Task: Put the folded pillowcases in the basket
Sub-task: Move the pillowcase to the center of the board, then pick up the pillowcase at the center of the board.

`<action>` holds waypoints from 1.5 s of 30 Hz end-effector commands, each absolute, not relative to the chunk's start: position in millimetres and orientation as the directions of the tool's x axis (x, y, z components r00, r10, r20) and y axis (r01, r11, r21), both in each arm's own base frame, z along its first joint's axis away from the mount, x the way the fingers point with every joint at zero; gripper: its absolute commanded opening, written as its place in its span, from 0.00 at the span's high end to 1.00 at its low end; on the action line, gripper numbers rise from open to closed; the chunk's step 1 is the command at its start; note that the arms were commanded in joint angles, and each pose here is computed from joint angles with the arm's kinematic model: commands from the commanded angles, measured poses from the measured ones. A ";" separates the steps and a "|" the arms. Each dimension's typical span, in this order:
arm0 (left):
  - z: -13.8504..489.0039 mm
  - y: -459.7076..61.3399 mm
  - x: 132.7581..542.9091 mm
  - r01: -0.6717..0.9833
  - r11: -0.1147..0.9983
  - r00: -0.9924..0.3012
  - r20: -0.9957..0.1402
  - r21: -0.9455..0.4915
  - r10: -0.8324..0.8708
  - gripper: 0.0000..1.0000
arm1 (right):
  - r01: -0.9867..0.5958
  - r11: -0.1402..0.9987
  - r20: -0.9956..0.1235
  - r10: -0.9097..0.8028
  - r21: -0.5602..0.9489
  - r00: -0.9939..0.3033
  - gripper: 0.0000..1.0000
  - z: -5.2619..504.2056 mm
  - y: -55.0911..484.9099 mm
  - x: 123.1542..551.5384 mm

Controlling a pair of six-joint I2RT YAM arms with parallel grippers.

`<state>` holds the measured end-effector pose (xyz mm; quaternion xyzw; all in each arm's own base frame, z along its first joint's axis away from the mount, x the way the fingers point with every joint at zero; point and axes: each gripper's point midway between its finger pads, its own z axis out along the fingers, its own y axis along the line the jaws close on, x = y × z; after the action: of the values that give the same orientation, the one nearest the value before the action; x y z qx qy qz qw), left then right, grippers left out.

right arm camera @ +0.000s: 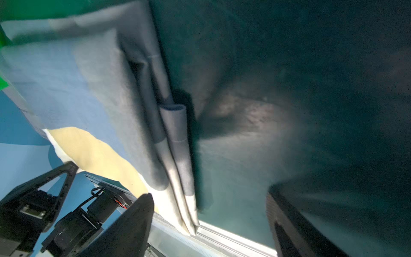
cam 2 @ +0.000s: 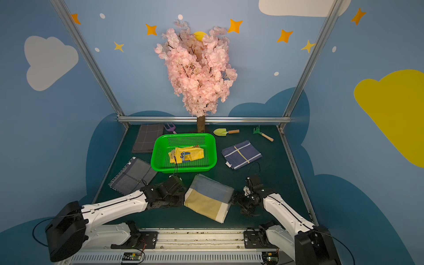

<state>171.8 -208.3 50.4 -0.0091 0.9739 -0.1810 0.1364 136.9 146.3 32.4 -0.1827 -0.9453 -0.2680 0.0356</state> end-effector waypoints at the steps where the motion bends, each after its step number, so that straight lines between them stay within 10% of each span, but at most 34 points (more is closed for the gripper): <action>1: 48.3 -205.2 162.2 0.016 0.931 -0.969 -0.234 -0.365 -0.075 0.94 | 0.347 0.776 0.147 0.319 0.527 -0.936 0.18 23.7 162.8 145.2; 17: 48.4 -200.2 156.8 0.013 0.937 -0.971 -0.227 -0.350 -0.072 0.93 | 0.211 0.781 0.172 0.134 0.589 -0.976 0.27 13.1 227.5 142.5; 28: 43.8 -194.1 158.0 0.001 0.944 -0.972 -0.224 -0.331 -0.078 0.88 | 0.221 0.801 0.195 0.133 0.556 -0.972 0.95 1.0 223.6 137.0; 31: 45.1 -191.1 159.2 0.003 0.946 -0.970 -0.230 -0.323 -0.075 0.72 | 0.209 0.820 0.185 0.129 0.532 -0.974 1.00 3.8 217.8 136.3; 36: 52.2 -182.2 163.4 0.012 0.953 -0.965 -0.254 -0.303 -0.069 0.14 | 0.163 0.860 0.163 0.094 0.484 -0.982 1.00 14.0 208.8 137.2; 45: 47.0 -184.2 172.5 -0.010 0.911 -0.968 -0.223 -0.413 -0.112 0.00 | 0.130 0.863 0.196 0.037 0.487 -0.980 1.00 16.5 211.9 133.7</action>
<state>179.2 -179.2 57.8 -0.0472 0.9679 -0.1972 0.1484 140.6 218.4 20.4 -0.0496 -0.9570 -0.2764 0.0724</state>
